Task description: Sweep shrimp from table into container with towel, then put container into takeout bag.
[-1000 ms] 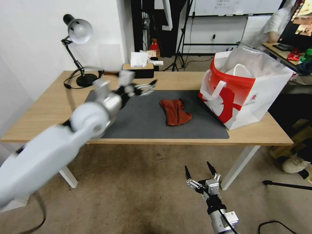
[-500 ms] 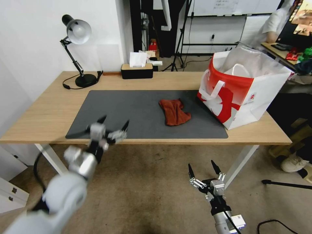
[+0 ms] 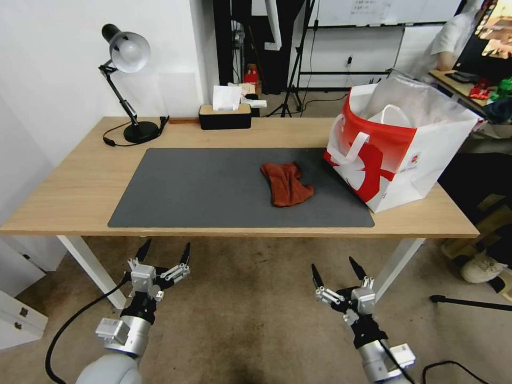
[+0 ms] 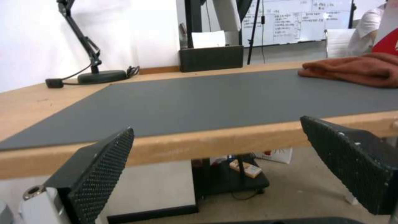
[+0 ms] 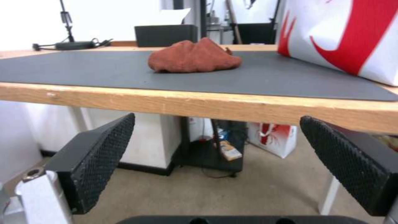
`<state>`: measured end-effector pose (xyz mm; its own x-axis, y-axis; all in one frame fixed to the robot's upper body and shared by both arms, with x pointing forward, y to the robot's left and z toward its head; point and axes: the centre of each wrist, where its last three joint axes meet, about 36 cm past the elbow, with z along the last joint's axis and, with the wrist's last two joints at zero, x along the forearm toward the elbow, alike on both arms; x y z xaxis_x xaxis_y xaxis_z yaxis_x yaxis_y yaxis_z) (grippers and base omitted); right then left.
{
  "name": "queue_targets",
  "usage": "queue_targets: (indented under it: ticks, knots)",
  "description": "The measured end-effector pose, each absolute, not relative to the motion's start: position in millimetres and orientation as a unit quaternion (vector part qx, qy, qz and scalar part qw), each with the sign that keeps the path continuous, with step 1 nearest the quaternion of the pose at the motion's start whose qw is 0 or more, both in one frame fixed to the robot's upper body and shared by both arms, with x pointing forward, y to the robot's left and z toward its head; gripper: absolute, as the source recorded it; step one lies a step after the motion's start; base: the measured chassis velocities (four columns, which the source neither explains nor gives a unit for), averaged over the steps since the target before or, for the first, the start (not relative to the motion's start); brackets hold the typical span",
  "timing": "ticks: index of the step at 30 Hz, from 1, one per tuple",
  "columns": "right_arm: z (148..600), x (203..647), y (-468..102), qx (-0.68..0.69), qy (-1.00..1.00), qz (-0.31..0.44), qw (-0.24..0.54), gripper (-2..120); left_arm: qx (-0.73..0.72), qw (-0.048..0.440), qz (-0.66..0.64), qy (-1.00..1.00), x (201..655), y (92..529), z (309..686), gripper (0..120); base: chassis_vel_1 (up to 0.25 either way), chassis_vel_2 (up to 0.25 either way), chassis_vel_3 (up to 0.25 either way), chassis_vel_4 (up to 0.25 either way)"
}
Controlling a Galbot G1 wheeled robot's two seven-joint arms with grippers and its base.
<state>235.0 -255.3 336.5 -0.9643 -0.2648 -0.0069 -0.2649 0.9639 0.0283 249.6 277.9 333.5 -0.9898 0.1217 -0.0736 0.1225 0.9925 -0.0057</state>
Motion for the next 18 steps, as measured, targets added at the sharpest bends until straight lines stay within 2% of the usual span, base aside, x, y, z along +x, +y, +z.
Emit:
queue_targets:
  ticks: [18]
  knots:
    - [341.8,238.9,-248.3,-0.166,0.986,0.036,-0.003,100,0.05,0.057,-0.009,0.997,256.7,278.7,324.4,100,0.0,0.0,0.0,0.0]
